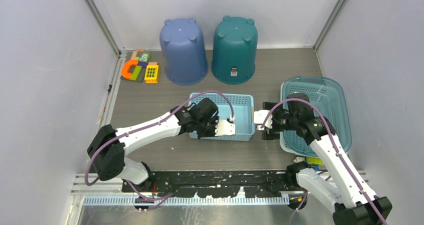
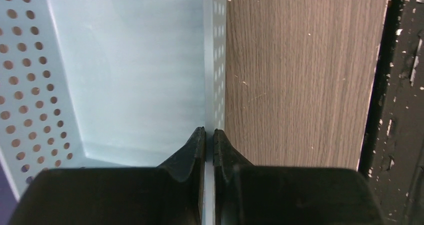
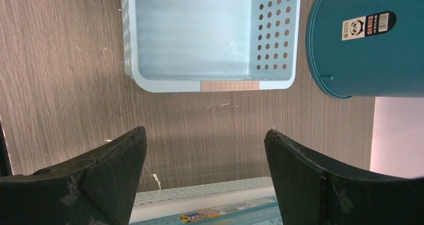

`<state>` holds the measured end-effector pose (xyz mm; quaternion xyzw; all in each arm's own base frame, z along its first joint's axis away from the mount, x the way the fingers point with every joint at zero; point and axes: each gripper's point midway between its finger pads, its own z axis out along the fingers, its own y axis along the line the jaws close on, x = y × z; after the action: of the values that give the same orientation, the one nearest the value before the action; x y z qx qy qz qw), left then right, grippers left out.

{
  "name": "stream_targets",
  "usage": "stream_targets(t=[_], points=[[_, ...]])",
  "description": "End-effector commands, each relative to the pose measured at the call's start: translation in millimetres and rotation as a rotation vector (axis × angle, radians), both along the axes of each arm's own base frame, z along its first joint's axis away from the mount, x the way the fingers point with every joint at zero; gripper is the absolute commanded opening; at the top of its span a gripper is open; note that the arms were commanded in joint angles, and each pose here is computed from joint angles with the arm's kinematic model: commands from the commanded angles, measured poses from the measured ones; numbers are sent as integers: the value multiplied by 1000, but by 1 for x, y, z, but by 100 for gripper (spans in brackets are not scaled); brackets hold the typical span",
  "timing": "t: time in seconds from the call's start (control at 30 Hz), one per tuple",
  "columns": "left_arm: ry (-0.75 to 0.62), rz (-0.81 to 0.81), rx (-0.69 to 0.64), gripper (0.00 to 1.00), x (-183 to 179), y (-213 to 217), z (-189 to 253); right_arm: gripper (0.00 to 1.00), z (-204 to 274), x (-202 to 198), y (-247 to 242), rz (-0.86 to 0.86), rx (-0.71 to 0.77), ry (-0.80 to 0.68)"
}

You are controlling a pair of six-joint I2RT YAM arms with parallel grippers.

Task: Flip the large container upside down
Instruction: Turn the container upside down at the center of the board.

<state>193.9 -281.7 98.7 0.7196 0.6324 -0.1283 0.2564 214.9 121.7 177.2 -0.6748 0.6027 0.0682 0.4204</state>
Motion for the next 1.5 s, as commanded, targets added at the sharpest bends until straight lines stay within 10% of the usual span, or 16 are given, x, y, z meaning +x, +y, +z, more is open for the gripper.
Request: stream_targets(t=[0.0,1.47], points=[[-26,-5,-52,0,-9,8,32,91,4,2,7,90,2,-84],[187,46,-217,0,-50,33,131,73,-6,32,67,297,81,-214]])
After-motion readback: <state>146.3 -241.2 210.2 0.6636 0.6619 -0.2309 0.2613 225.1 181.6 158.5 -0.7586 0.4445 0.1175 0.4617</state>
